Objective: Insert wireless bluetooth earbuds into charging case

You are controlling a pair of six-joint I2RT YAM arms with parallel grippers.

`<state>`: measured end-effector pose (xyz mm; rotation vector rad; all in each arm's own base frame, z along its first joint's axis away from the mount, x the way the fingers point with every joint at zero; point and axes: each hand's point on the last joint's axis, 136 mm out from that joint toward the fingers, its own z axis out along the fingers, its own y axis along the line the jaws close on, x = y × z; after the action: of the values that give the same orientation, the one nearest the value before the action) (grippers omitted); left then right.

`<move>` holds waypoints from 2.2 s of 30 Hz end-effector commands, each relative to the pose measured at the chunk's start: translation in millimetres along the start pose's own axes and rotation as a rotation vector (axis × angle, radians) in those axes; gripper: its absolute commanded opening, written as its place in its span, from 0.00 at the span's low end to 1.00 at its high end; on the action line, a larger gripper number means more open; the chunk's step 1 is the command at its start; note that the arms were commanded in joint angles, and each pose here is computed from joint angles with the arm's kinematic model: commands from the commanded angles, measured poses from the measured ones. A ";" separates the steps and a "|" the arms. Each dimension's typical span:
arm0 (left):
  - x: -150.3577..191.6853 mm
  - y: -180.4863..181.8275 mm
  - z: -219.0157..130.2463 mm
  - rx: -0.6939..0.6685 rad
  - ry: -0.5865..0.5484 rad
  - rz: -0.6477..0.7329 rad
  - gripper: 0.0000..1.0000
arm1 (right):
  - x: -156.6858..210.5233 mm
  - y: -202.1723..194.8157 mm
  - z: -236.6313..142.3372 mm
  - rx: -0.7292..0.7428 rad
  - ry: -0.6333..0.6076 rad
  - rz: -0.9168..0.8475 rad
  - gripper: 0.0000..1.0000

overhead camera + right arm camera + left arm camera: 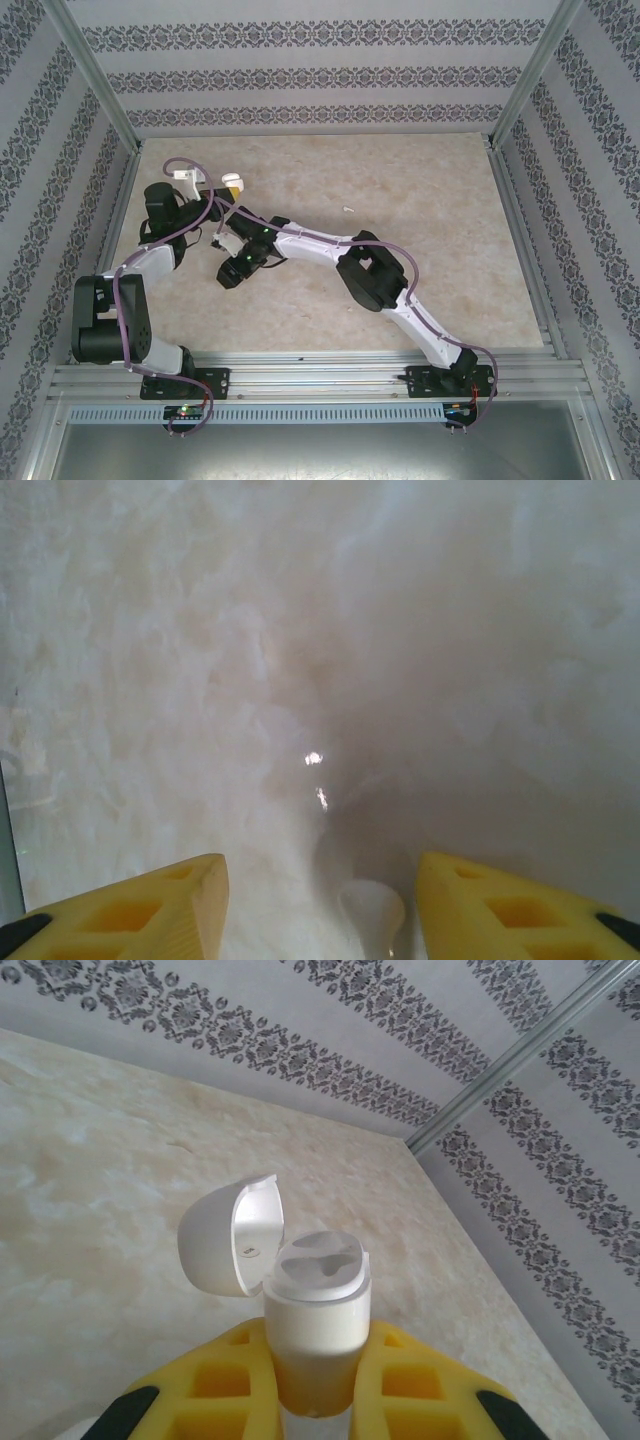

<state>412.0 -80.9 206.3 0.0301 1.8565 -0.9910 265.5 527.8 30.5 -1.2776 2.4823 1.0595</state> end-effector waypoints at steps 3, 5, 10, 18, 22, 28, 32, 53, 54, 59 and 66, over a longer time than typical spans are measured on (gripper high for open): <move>1.4 -18.4 0.9 0.070 0.003 0.014 0.00 | 40.2 -11.7 -3.3 0.098 0.109 0.091 0.51; 1.8 -18.2 0.4 0.067 0.003 0.012 0.00 | 39.3 -14.2 -6.1 0.137 0.104 0.094 0.50; 1.1 -19.9 -1.0 0.065 0.002 0.017 0.00 | 41.2 -24.1 -5.5 0.262 0.140 0.062 0.47; 2.1 -19.7 -1.6 0.062 0.005 0.025 0.00 | 50.5 -34.4 -1.6 0.362 0.209 0.034 0.40; 3.0 -18.0 -1.1 0.061 0.007 0.022 0.00 | 47.3 -36.6 -4.9 0.390 0.200 0.029 0.32; 2.4 -18.5 -1.1 0.062 0.006 0.023 0.00 | 38.8 -30.2 -7.5 0.370 0.163 0.028 0.27; 2.5 -20.1 -2.2 0.065 0.008 0.024 0.00 | 39.1 -27.2 -7.1 0.353 0.149 0.037 0.19; -10.6 -4.5 -8.9 -0.038 -0.017 0.006 0.00 | 11.4 19.3 -23.9 0.411 0.015 0.030 0.38; -11.3 -3.8 -9.4 -0.041 -0.016 0.004 0.00 | 10.8 20.9 -20.4 0.424 0.024 0.010 0.39; -14.0 -1.2 -11.8 -0.045 -0.020 -0.003 0.00 | 8.5 13.9 -9.4 0.493 0.079 -0.057 0.42; -12.1 2.4 -12.0 -0.044 -0.019 -0.017 0.00 | 10.2 -10.7 -8.5 0.603 0.130 -0.104 0.43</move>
<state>407.5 -67.9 201.0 -0.0505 1.8951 -0.9668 257.1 533.1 39.7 -1.2361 2.4835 0.3453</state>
